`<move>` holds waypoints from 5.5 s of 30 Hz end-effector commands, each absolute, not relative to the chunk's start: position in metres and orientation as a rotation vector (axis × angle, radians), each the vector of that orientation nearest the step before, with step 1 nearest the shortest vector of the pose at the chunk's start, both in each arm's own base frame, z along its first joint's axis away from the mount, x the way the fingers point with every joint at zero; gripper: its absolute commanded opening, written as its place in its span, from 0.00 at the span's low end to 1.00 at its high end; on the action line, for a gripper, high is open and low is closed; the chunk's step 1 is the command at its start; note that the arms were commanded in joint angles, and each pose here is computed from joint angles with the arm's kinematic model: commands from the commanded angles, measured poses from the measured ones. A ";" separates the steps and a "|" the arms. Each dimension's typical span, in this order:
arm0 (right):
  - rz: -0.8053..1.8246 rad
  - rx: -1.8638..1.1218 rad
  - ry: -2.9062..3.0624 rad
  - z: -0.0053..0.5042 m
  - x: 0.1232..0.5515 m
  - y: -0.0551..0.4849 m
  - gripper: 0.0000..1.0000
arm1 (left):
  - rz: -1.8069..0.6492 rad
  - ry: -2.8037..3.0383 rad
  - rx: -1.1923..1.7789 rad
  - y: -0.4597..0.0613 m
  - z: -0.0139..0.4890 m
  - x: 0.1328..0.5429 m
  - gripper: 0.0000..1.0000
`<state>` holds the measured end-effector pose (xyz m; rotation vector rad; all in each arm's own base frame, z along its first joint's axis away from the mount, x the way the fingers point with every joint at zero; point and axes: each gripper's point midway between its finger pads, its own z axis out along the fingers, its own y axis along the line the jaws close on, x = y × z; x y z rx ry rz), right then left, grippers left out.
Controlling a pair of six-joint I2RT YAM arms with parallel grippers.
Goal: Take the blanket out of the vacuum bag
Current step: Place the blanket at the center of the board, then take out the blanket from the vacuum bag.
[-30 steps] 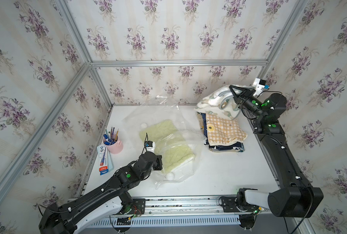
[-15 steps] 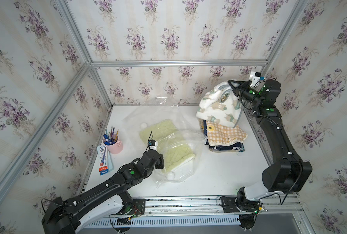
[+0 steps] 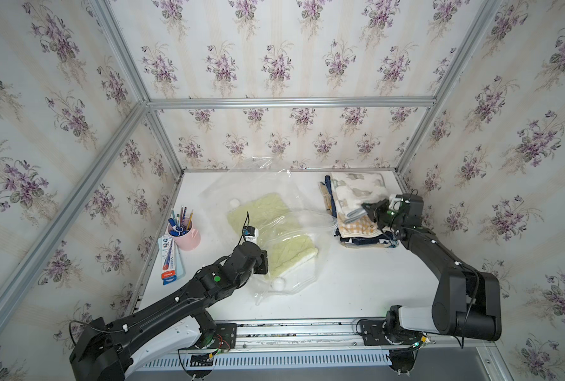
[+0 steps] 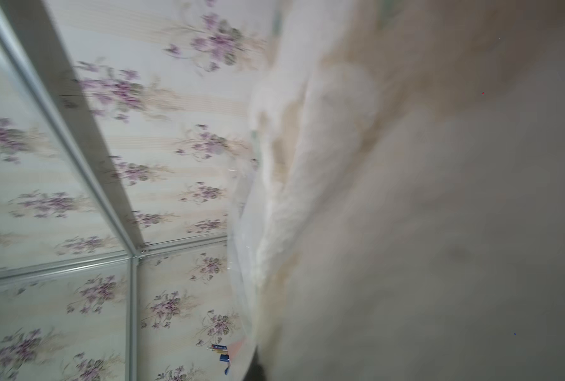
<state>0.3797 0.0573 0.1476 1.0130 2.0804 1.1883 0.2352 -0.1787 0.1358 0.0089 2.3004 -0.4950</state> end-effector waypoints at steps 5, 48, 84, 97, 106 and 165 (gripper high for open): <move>1.178 0.908 1.982 0.173 0.384 0.052 0.00 | -0.536 2.267 -0.015 -0.178 0.142 0.234 0.05; 0.876 0.773 2.290 0.176 0.274 0.050 0.49 | -0.593 2.242 -0.017 -0.165 0.144 0.215 0.08; 0.853 0.801 2.302 0.161 0.321 0.042 0.42 | -0.640 2.390 0.146 -0.187 0.152 0.200 0.08; 0.937 0.803 2.419 0.136 0.294 0.061 0.42 | -0.631 2.494 0.097 -0.193 0.144 0.199 0.07; 0.966 0.730 2.388 0.160 0.302 0.064 0.42 | -0.625 2.436 0.123 -0.200 0.164 0.212 0.08; 1.395 0.680 2.354 0.106 0.202 0.243 0.22 | -0.598 2.451 0.011 -0.217 0.152 0.234 0.07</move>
